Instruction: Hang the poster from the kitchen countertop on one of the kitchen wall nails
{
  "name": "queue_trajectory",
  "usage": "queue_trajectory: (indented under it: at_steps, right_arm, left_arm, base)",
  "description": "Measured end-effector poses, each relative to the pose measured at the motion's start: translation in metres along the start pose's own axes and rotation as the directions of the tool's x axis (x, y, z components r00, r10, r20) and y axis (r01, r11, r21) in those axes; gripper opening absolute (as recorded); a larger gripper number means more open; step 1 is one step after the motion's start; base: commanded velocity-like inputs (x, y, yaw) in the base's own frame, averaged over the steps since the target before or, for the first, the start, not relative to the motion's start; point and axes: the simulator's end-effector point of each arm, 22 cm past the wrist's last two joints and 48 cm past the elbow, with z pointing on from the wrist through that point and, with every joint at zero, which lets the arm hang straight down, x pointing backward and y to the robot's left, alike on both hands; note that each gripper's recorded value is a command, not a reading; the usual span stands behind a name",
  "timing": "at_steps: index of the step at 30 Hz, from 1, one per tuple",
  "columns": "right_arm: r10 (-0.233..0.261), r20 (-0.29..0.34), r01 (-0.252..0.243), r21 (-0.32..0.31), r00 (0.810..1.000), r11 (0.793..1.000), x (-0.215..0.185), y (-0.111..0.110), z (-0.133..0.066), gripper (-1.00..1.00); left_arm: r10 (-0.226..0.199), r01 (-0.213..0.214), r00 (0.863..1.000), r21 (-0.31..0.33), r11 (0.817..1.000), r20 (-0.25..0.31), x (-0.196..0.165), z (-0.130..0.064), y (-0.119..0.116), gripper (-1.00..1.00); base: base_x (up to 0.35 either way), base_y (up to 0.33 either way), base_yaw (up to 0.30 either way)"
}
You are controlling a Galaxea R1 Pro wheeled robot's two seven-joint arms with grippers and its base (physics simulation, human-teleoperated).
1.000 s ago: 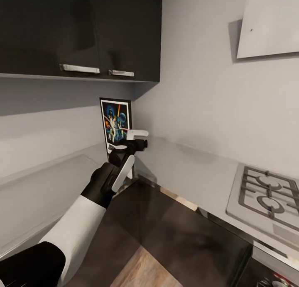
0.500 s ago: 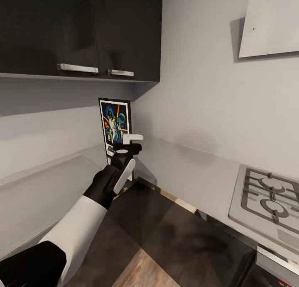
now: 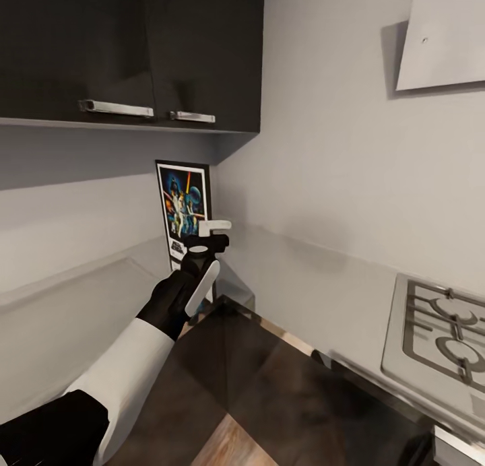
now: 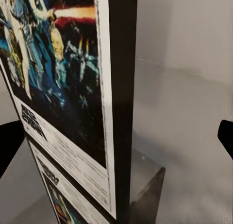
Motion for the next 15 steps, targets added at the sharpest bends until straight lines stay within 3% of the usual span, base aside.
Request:
queue_trajectory:
  at_steps: [8,15]
  right_arm:
    - [0.0,0.001,0.0,0.0,1.0,1.0,-0.0003,0.0,0.0,1.0]
    - [-0.001,0.0,0.001,0.0,1.0,1.0,-0.0003,0.0001,0.0001,1.0]
  left_arm:
    - [-0.001,0.001,1.0,0.0,1.0,0.001,-0.0005,-0.0003,0.0,1.0]
    - [-0.001,0.001,1.0,0.0,1.0,0.001,-0.0004,-0.0001,0.0,1.0]
  base:
    - [0.177,0.0,0.0]
    - [0.058,0.0,0.0]
